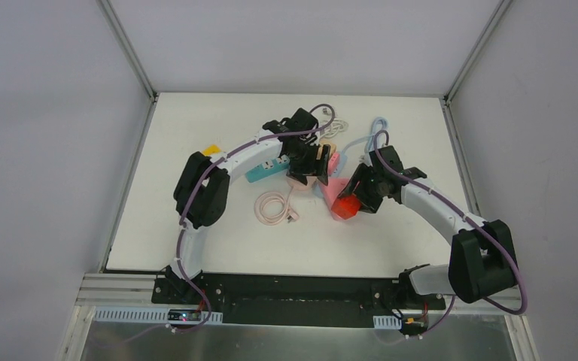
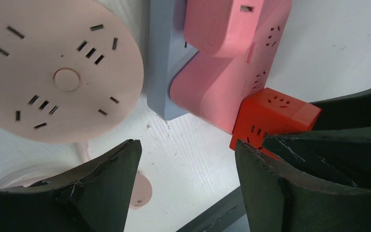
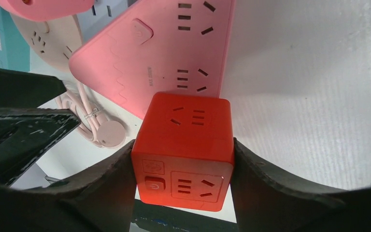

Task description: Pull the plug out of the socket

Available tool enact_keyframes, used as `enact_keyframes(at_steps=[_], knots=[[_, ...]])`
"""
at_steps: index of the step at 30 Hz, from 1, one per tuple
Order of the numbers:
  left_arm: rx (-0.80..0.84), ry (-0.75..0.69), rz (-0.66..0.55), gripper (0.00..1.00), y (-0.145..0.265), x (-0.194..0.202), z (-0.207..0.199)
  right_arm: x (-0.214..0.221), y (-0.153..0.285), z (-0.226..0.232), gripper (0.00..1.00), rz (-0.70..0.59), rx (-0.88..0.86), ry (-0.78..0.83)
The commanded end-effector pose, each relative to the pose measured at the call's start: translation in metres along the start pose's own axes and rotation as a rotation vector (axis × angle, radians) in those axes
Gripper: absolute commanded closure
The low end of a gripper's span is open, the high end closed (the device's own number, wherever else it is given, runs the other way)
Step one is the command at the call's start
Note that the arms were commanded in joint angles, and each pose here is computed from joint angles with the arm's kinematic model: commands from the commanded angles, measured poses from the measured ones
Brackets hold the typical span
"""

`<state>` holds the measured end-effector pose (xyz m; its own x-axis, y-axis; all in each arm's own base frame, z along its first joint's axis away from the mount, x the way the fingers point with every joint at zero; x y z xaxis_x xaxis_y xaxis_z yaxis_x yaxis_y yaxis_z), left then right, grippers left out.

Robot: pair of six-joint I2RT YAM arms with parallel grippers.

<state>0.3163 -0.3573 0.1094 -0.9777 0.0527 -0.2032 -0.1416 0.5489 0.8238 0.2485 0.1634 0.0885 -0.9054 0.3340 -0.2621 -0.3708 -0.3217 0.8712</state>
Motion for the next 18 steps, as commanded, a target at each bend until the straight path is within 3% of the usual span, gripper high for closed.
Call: enact_keyframes(at_steps=[1,6,11,14,16,18], knots=[[0.07,-0.01,-0.007,0.27,-0.008,-0.006,-0.03,-0.008,0.014,0.012,0.46,0.006,-0.093,0.061],[0.057,-0.012,-0.01,0.29,-0.023,-0.01,-0.03,-0.005,0.011,0.011,0.24,0.034,-0.082,0.043],[0.029,-0.018,-0.002,0.3,-0.035,-0.005,-0.023,-0.002,0.009,0.013,0.21,0.061,-0.096,0.049],[-0.025,-0.042,0.006,0.3,-0.04,0.002,-0.013,0.001,0.008,0.012,0.28,0.083,-0.092,0.049],[-0.06,-0.06,0.014,0.31,-0.043,0.008,-0.005,0.003,0.008,0.011,0.42,0.097,-0.082,0.047],[-0.103,-0.079,0.02,0.32,-0.045,0.013,0.005,0.002,0.008,0.008,0.63,0.094,-0.065,0.04]])
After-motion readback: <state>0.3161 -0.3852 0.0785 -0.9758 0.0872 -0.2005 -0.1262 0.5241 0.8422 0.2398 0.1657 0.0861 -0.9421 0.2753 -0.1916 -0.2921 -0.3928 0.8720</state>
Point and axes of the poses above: each gripper's point midway between its finger pads, its own y axis back along the fingers, its own z axis along the line the jaws close on, x = y × z, the point moved 1 cm from there along y, back along the fingers, and after that the axes turned 10 degrees about y, right-handed, at the moved point
